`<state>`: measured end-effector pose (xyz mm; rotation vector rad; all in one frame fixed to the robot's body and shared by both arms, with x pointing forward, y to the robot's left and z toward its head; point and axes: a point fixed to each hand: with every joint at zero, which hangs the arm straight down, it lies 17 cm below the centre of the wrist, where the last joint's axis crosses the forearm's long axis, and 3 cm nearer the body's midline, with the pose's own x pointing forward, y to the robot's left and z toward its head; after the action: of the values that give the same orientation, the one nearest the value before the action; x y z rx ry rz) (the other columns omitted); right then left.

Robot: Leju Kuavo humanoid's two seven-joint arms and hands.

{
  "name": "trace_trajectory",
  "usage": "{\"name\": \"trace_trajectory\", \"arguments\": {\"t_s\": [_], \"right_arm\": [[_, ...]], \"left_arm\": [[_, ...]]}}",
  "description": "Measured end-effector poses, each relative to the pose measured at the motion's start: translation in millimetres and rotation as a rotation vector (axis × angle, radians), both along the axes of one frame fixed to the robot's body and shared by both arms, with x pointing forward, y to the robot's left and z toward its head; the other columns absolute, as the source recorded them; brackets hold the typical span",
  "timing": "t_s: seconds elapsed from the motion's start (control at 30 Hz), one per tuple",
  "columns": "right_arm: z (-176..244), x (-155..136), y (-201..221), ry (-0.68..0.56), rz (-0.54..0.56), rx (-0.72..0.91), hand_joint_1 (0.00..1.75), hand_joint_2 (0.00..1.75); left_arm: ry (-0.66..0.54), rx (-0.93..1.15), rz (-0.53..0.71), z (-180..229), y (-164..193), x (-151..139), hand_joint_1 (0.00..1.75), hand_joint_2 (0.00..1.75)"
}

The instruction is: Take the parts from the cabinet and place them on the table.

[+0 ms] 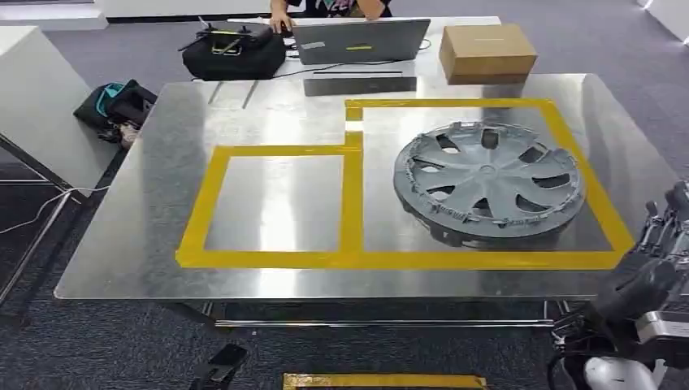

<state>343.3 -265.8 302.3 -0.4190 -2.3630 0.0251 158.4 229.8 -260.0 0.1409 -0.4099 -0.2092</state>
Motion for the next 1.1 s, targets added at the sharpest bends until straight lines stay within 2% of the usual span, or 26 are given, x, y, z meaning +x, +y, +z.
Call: {"name": "trace_trajectory", "arguments": {"t_s": [0.27,0.8,1.1], "right_arm": [[-4,0,-6,0.015,0.004,0.017,0.00,0.00],[-13,5,-14,0.047,0.026,0.066,0.00,0.00],[-18,8,-11,0.070,0.071,0.100,0.00,0.00]], "left_arm": [[0.012,-0.018,0.041,-1,1,-4,0.00,0.00],[0.016,-0.015,0.038,-2,3,-6,0.00,0.00],[-0.001,-0.015,0.029,1,2,5,0.00,0.00]]}}
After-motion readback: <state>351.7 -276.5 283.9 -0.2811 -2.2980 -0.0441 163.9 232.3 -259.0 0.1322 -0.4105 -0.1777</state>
